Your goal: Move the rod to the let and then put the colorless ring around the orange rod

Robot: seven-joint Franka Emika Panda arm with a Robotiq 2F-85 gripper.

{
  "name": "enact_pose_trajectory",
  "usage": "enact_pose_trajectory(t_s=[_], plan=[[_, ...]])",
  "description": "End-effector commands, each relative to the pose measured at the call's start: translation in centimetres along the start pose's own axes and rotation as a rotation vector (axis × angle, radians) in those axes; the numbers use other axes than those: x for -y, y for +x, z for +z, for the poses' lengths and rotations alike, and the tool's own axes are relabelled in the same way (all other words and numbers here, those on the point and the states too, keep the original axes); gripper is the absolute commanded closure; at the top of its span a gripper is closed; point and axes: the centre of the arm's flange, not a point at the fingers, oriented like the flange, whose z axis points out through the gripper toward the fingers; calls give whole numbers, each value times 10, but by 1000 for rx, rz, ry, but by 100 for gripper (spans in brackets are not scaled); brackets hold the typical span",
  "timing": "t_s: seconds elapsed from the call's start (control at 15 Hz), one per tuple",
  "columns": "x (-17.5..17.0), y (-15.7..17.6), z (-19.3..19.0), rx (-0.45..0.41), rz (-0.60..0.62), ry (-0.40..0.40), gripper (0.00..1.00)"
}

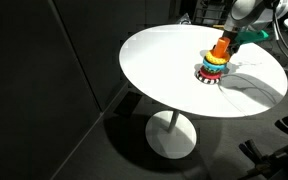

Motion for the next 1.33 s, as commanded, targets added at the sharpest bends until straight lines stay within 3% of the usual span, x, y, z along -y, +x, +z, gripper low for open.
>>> enact_pose_trajectory(t_s=[0.0, 1.27], plan=[[-5, 10, 1, -2, -8, 22, 0], [1, 13, 7, 6, -16, 51, 0]])
